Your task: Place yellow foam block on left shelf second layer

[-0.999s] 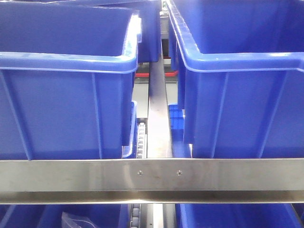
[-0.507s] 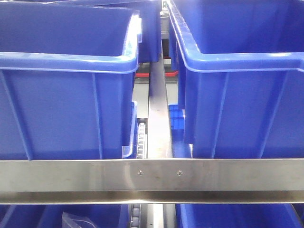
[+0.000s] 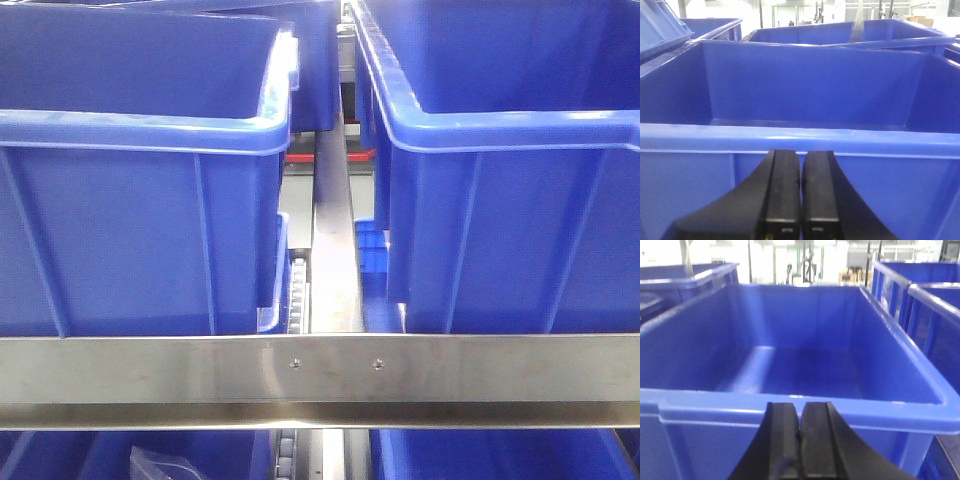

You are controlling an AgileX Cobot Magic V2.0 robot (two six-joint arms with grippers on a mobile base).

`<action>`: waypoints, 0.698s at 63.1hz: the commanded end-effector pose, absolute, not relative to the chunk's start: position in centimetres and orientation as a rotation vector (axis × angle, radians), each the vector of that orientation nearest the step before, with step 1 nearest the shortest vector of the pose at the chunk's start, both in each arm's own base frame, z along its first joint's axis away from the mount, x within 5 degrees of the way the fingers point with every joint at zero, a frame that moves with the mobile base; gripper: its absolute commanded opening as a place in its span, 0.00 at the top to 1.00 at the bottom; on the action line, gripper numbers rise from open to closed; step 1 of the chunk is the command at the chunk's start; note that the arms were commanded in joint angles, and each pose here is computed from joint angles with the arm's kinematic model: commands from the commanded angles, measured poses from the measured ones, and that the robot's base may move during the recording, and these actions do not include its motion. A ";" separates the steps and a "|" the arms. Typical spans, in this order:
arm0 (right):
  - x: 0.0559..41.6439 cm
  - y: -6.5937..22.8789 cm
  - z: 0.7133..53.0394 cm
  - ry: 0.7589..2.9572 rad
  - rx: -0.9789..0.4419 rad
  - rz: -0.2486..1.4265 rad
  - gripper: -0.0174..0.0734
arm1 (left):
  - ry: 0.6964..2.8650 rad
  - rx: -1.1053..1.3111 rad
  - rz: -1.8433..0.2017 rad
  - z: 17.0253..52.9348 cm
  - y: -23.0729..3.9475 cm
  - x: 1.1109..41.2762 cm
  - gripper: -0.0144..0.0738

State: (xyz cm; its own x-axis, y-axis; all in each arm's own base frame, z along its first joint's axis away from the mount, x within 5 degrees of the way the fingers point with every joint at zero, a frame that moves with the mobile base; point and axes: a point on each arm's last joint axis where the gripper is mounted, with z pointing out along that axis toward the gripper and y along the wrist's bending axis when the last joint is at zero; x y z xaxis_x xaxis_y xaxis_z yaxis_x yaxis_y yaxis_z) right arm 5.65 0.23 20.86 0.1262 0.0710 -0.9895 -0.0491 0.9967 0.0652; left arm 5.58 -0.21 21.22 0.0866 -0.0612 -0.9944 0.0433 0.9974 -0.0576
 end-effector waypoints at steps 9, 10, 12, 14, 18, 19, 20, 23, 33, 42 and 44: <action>5.2 0.2 22.3 1.337 0.012 0.078 0.75 | 1.408 -0.015 -0.093 21.2 -0.2 5.5 0.70; 5.2 0.2 22.3 1.337 0.012 0.078 0.75 | 1.408 -0.015 -0.093 21.2 -0.2 5.5 0.70; 5.2 0.2 22.3 1.337 0.012 0.078 0.75 | 1.408 -0.015 -0.093 21.2 -0.2 5.5 0.70; 5.2 0.2 22.3 1.337 0.012 0.078 0.75 | 1.408 -0.015 -0.093 21.2 -0.2 5.5 0.70; 5.2 0.2 22.3 1.337 0.012 0.078 0.75 | 1.408 -0.015 -0.093 21.2 -0.2 5.5 0.70; 5.2 0.2 22.3 1.335 0.012 0.078 0.75 | 1.408 -0.015 -0.093 21.2 -0.2 5.5 0.70; 5.2 0.2 22.3 1.335 0.012 0.078 0.75 | 1.408 -0.015 -0.093 21.2 -0.2 5.5 0.70; 5.2 0.2 22.3 1.335 0.012 0.078 0.75 | 1.408 -0.015 -0.093 21.2 -0.2 5.5 0.70; 5.2 0.2 22.3 1.336 0.012 0.078 0.75 | 1.408 -0.015 -0.093 21.2 -0.2 5.5 0.70; 5.2 0.2 22.3 1.336 0.012 0.078 0.75 | 1.408 -0.015 -0.093 21.2 -0.2 5.5 0.70; 5.2 0.2 22.3 1.336 0.012 0.078 0.75 | 1.408 -0.015 -0.093 21.2 -0.2 5.5 0.70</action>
